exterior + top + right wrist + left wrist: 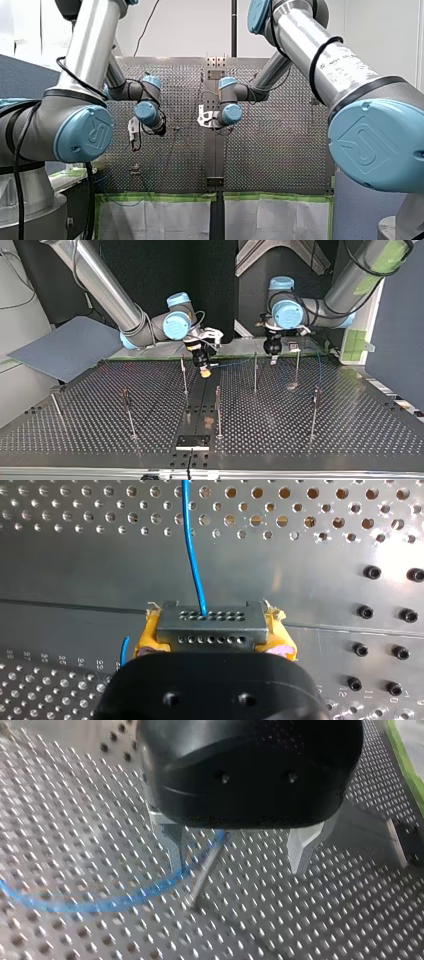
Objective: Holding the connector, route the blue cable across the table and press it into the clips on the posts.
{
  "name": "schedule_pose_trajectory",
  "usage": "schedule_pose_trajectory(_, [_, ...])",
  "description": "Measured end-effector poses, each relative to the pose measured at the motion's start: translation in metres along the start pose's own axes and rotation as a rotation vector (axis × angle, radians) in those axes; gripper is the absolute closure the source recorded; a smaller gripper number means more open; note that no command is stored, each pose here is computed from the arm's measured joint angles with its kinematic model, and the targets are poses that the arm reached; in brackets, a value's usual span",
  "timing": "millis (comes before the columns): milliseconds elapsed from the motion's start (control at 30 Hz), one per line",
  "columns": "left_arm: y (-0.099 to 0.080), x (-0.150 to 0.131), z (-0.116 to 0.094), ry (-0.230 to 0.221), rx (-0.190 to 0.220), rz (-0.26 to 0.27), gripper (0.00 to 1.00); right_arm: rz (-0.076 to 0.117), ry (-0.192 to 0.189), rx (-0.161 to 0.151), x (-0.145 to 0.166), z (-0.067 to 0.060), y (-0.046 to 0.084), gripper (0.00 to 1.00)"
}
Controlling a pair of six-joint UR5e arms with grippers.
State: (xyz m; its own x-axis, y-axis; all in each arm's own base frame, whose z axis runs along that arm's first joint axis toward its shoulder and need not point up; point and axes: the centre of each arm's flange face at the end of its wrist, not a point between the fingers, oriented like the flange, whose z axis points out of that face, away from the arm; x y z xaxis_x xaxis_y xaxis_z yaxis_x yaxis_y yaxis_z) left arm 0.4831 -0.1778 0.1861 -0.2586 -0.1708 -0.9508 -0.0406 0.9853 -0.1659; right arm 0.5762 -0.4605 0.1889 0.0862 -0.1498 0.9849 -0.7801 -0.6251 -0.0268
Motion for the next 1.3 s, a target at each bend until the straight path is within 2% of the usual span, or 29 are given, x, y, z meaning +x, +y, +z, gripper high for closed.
schedule_pose_trajectory(167, [-0.009, -0.006, -0.018, -0.020, 0.038, -0.018, 0.00, 0.000, -0.004, 0.004, 0.000, -0.001, -0.002, 1.00])
schedule_pose_trajectory(533, [-0.032, -0.004, -0.045, -0.019, 0.105, -0.025, 0.00, 0.001, -0.004, -0.003, 0.001, 0.000, 0.003, 1.00])
schedule_pose_trajectory(733, [-0.049, -0.002, -0.051, -0.037, 0.161, -0.050, 0.00, 0.001, -0.003, -0.004, 0.001, 0.000, 0.005, 1.00])
schedule_pose_trajectory(967, [-0.068, 0.006, -0.042, -0.052, 0.201, -0.073, 0.00, 0.005, -0.002, -0.005, 0.002, 0.001, 0.005, 1.00])
schedule_pose_trajectory(1300, [-0.086, 0.021, -0.011, -0.052, 0.183, -0.097, 0.00, 0.007, -0.001, -0.005, 0.002, 0.001, 0.005, 1.00])
